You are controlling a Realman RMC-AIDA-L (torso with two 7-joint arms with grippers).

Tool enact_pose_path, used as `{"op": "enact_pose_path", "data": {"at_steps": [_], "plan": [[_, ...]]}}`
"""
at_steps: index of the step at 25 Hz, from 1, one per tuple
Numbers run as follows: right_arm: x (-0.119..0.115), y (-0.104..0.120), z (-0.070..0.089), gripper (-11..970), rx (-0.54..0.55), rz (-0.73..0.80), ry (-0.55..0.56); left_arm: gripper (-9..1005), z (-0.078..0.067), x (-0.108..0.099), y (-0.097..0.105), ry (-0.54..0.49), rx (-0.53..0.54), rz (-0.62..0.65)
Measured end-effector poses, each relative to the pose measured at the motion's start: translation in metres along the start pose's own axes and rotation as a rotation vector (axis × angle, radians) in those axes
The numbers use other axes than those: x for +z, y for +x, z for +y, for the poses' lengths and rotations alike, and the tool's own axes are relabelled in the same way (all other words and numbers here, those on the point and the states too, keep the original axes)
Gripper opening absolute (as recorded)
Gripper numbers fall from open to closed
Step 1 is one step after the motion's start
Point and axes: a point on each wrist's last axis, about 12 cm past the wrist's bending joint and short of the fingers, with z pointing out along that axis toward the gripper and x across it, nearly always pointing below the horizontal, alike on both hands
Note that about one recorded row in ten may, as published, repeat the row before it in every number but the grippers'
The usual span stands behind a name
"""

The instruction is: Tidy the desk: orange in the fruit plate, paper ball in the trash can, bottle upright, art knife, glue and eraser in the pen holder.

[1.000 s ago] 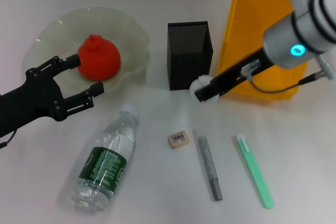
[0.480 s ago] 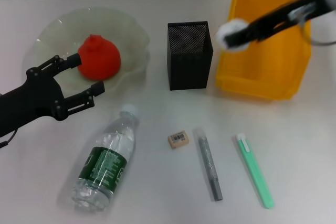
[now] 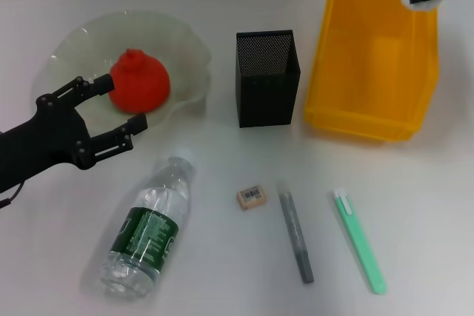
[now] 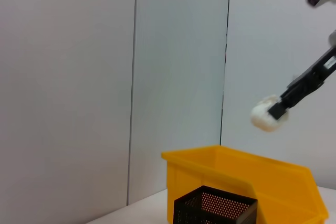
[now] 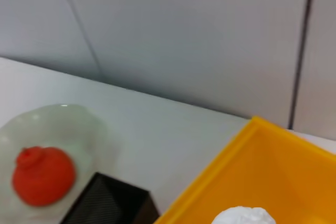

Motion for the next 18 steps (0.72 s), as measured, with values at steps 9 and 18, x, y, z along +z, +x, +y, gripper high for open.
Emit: {"op": "enact_pose_path", "data": {"at_steps": [9,18], "plan": [[0.046,0.003,-0.017,547,-0.017,-0.017,0.019,850,0.0,0.0,0.0,0.001,-0.004,-0.002],[0.051,0.001,-0.011,762,-0.053,-0.06,-0.035,849,-0.001,0.0,-0.003,0.015,-0.007,-0.014]]}}
